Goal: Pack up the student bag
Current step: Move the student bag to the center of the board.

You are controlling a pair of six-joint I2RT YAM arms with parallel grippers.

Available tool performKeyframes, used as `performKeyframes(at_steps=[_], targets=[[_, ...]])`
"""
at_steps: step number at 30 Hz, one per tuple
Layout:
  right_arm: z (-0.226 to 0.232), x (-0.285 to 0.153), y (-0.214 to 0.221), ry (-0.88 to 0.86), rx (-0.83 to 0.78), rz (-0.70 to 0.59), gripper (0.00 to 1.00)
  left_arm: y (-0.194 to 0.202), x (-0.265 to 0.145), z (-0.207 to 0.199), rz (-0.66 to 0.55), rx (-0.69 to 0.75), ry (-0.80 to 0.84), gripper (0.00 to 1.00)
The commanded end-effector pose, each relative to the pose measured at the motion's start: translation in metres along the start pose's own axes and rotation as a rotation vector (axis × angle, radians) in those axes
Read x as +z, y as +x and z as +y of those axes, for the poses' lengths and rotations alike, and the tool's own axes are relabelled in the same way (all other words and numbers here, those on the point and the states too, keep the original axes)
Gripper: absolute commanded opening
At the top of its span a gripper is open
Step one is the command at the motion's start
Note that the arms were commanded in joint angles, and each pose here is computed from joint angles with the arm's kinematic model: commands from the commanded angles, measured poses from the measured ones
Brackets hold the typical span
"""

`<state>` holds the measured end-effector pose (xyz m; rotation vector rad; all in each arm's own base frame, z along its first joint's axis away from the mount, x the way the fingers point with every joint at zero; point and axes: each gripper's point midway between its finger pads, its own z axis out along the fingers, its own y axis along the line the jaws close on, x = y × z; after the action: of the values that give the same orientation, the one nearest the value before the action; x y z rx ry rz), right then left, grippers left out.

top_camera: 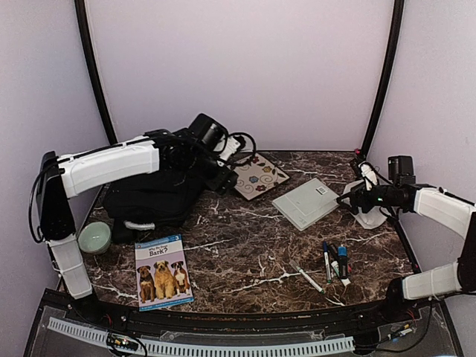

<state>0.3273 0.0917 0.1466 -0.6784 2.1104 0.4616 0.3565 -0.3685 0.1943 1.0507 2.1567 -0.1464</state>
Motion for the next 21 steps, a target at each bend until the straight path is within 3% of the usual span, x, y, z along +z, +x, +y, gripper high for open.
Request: performKeyframes(at_steps=[1, 5, 9, 14, 21], targets=[[0.003, 0.002, -0.005, -0.01, -0.029, -0.008, 0.82, 0.068, -0.036, 0.085, 0.186, -0.188, -0.198, 0.81], [0.007, 0.005, -0.004, -0.025, -0.04, 0.002, 0.81, 0.107, -0.076, 0.18, 0.192, -0.486, -0.374, 0.86], [0.012, 0.006, -0.004, -0.031, -0.058, 0.006, 0.81, 0.158, -0.099, 0.246, 0.205, -0.762, -0.462, 0.91], [0.012, 0.003, -0.003, -0.022, -0.073, 0.007, 0.81, 0.228, -0.096, 0.295, 0.205, -1.128, -0.41, 0.99], [0.013, 0.002, 0.0, -0.021, -0.079, 0.016, 0.81, 0.304, -0.076, 0.325, 0.308, -1.281, -0.461, 0.99]])
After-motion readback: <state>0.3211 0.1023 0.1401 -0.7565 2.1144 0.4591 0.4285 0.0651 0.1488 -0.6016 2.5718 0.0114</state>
